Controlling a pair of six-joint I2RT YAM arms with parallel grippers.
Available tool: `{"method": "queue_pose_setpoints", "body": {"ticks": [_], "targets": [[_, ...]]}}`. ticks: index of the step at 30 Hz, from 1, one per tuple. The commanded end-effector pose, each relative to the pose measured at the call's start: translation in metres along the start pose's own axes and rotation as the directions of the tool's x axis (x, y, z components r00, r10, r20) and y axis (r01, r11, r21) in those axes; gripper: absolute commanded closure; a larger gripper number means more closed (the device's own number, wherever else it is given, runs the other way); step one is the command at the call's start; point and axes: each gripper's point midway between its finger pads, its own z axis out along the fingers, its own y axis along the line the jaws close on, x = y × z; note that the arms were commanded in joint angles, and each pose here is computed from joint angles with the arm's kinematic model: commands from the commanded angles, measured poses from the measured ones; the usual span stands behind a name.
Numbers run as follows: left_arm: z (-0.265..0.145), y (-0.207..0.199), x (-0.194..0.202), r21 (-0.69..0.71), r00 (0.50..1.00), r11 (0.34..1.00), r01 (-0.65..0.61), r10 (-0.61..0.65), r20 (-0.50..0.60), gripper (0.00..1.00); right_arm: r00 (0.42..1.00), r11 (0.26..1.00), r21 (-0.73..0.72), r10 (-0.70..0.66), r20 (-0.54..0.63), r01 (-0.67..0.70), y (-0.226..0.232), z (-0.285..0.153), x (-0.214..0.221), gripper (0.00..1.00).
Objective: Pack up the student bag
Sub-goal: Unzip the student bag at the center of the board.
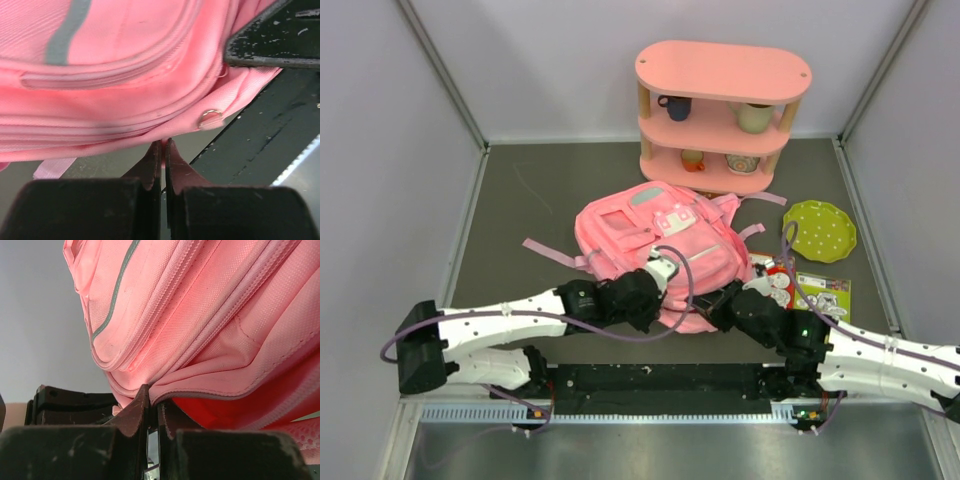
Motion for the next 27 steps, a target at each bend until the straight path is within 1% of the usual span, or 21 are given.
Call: {"method": "queue_pose_setpoints", "body": {"ticks": [1,2,3,4,6,7,8,10,11,13,14,15,16,17,18,19,20,22,24,25,27], "targets": [[-0.008,0.010,0.005,0.163,0.975,0.964,0.210,-0.218,0.035,1.00,0.994,0.997,-0.080,0.031,0.104,-0.023,0.026,-0.006,-0.024,1.00],[-0.013,-0.003,0.006,0.257,0.961,0.931,0.261,-0.276,0.024,1.00,0.994,0.996,-0.081,0.029,0.106,-0.020,0.026,-0.006,-0.024,1.00],[-0.022,-0.007,-0.003,0.311,0.946,0.909,0.279,-0.316,0.077,1.00,0.994,0.997,-0.078,0.024,0.106,-0.016,0.024,-0.006,-0.024,1.00],[-0.018,-0.004,0.006,0.322,0.933,0.894,0.312,-0.352,0.071,1.00,0.994,0.996,-0.082,0.025,0.107,-0.016,0.025,-0.007,-0.025,1.00],[-0.031,-0.018,-0.009,0.440,0.897,0.827,0.349,-0.432,0.100,1.00,0.995,0.996,-0.084,0.026,0.101,-0.018,0.025,-0.006,-0.023,1.00],[-0.028,-0.019,-0.003,0.457,0.887,0.809,0.370,-0.454,0.084,1.00,0.995,0.996,-0.086,0.027,0.101,-0.018,0.024,-0.006,-0.023,1.00],[-0.034,-0.026,-0.016,0.510,0.861,0.768,0.387,-0.499,0.100,1.00,0.995,0.995,-0.095,0.031,0.095,-0.022,0.026,-0.006,-0.022,1.00],[-0.034,-0.032,-0.015,0.555,0.842,0.725,0.408,-0.533,0.078,1.00,0.996,0.995,-0.101,0.026,0.088,-0.017,0.027,-0.005,-0.020,1.00],[-0.040,-0.037,-0.026,0.598,0.816,0.684,0.418,-0.572,0.084,1.00,0.996,0.994,-0.107,0.027,0.079,-0.019,0.028,-0.005,-0.019,1.00],[-0.039,-0.037,-0.027,0.624,0.791,0.647,0.438,-0.608,0.074,1.00,0.997,0.994,-0.110,0.026,0.072,-0.018,0.029,-0.005,-0.017,1.00],[-0.047,-0.040,-0.039,0.669,0.757,0.597,0.443,-0.649,0.078,1.00,0.998,0.993,-0.115,0.021,0.066,-0.013,0.029,-0.005,-0.016,1.00],[-0.044,-0.035,-0.035,0.675,0.738,0.575,0.462,-0.672,0.067,1.00,0.998,0.993,-0.116,0.021,0.064,-0.013,0.030,-0.005,-0.016,1.00],[-0.046,-0.034,-0.037,0.689,0.702,0.527,0.497,-0.711,0.038,1.00,0.998,0.993,-0.117,0.017,0.063,-0.010,0.030,-0.005,-0.015,1.00],[-0.048,-0.032,-0.040,0.704,0.680,0.500,0.504,-0.733,0.034,1.00,0.998,0.992,-0.124,0.017,0.060,-0.009,0.031,-0.005,-0.014,1.00],[-0.050,-0.026,-0.040,0.726,0.649,0.471,0.501,-0.760,0.044,1.00,0.998,0.992,-0.125,0.015,0.058,-0.007,0.031,-0.005,-0.014,1.00],[-0.053,-0.024,-0.042,0.743,0.601,0.411,0.529,-0.799,0.015,1.00,0.998,0.992,-0.125,0.015,0.057,-0.007,0.031,-0.005,-0.014,1.00],[-0.055,-0.021,-0.041,0.752,0.575,0.384,0.537,-0.818,0.007,1.00,0.999,0.992,-0.123,0.012,0.053,-0.005,0.030,-0.005,-0.013,1.00],[-0.052,-0.013,-0.037,0.742,0.509,0.332,0.582,-0.860,-0.015,1.00,0.999,0.991,-0.131,0.014,0.047,-0.008,0.032,-0.005,-0.012,1.00],[-0.049,-0.007,-0.030,0.730,0.474,0.310,0.609,-0.880,-0.022,1.00,0.999,0.991,-0.134,0.007,0.044,-0.001,0.032,-0.004,-0.011,1.00],[-0.046,-0.003,-0.029,0.721,0.440,0.287,0.631,-0.898,-0.027,1.00,0.999,0.991,-0.133,0.009,0.043,-0.003,0.032,-0.004,-0.011,1.00],[-0.045,0.001,-0.024,0.710,0.403,0.258,0.655,-0.914,-0.040,1.00,0.999,0.991,-0.133,0.008,0.037,-0.003,0.032,-0.003,-0.009,1.00]]}}
